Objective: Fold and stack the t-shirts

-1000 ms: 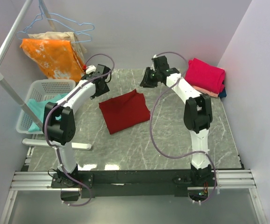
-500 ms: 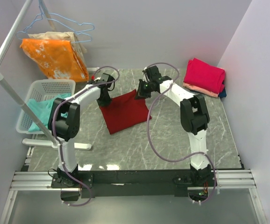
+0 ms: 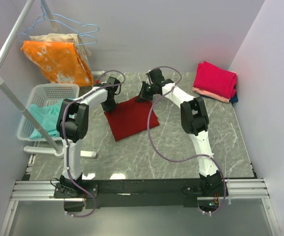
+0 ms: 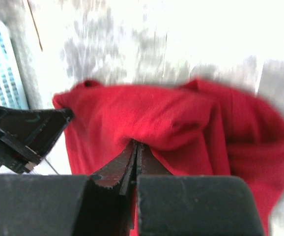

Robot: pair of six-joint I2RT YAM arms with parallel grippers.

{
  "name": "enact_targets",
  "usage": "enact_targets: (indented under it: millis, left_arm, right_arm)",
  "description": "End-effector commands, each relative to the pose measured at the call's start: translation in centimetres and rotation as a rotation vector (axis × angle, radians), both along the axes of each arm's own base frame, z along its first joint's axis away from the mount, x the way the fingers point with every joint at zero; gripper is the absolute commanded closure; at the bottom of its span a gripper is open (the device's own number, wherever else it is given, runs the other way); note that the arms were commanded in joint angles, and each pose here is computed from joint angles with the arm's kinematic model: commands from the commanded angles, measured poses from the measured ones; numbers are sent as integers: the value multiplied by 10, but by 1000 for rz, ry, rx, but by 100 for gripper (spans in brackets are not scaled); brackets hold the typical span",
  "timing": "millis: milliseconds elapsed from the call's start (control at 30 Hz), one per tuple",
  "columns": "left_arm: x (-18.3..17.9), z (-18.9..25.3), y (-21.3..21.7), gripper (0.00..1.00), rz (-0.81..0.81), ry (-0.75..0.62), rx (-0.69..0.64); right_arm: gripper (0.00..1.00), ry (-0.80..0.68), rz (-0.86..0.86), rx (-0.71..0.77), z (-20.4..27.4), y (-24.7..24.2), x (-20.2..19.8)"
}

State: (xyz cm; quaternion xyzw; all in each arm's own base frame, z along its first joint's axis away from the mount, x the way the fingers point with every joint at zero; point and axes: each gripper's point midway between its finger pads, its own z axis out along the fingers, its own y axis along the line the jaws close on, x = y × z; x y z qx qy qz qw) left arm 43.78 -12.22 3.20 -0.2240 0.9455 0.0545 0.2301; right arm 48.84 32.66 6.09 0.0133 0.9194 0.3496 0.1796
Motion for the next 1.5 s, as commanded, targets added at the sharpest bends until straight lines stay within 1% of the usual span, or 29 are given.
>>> enact_targets:
  millis: [0,133,167,233,367,400,467,533,567,600,633,667,700,733,767,800,833,867,900,967,1000,1067,1133,1167,1200,1267,1333,1433,1467]
  left_arm:
    - [17,1,8,77,26,-16,32]
    - [19,-1,11,77,32,-11,42]
    - [19,-5,12,77,37,-1,49]
    - [19,-6,19,76,53,10,70]
    - [21,-12,31,75,106,28,81]
    - [26,-9,37,75,124,20,74]
    - [29,-9,39,75,136,25,54]
    - [39,0,40,75,133,1,28]
    - [46,12,38,73,116,-34,19]
    - [51,20,37,73,101,-60,10]
    - [54,29,35,73,83,-88,0]
    - [58,51,33,70,55,-139,-16]
    - [62,58,32,68,41,-184,-23]
    - [62,67,32,66,23,-208,-20]
    - [63,90,33,63,18,-262,-29]
    - [61,94,33,62,8,-277,-30]
    - [60,101,33,61,-6,-289,-32]
    - [56,112,30,60,-20,-307,-53]
    - [51,111,27,61,-45,-295,-67]
    - [41,117,20,62,-91,-284,-94]
    - [31,109,11,63,-128,-247,-138]
    - [15,109,2,63,-172,-224,-157]
    - [-8,94,-13,63,-224,-167,-163]
    - [-16,95,-18,63,-235,-164,-170]
    - [-30,82,-27,63,-254,-125,-171]
    - [-45,76,-39,64,-272,-101,-212]
    - [-65,59,-47,64,-269,-54,-218]
    - [-82,44,-54,64,-280,-17,-217]
    - [-87,37,-56,64,-291,1,-214]
  right_arm:
    - [100,-21,-77,32,3,-5,31]
    - [100,6,-158,91,-8,-14,51]
    - [100,45,-176,87,-14,-16,51]
    - [100,61,-192,85,-21,-20,61]
    - [100,99,-241,12,-33,-36,57]
    - [100,87,-251,4,-27,-40,58]
    - [100,105,-259,-15,-33,-49,53]
    - [100,88,-262,-51,-29,-59,52]
    - [100,99,-268,-79,-31,-66,48]
    - [100,76,-266,-82,-20,-68,49]
    - [100,72,-250,-99,-22,-71,44]
    - [100,55,-247,-96,-16,-74,44]
    - [100,19,-244,-84,3,-76,44]
    - [100,24,-233,-98,-2,-80,35]
    - [100,-8,-229,-89,7,-80,36]
    - [100,-54,-222,-70,32,-80,34]
    - [100,-43,-216,-74,29,-82,23]
    - [100,-66,-207,-56,37,-81,21]
    - [100,-102,-197,-34,59,-80,16]
    - [100,-92,-179,-32,60,-78,1]
    - [100,-112,-169,-26,74,-77,-5]
    - [100,-104,-122,-44,73,-69,-23]
    - [100,-115,-79,-58,78,-62,-36]
    - [100,-99,-54,-74,75,-56,-45]
    - [100,-94,-39,-86,74,-53,-49]
    - [100,-76,5,-109,68,-45,-60]
    - [98,-55,27,-134,55,-43,-65]
    - [94,10,82,-107,35,-33,-79]
    - [90,14,87,-106,30,-31,-80]
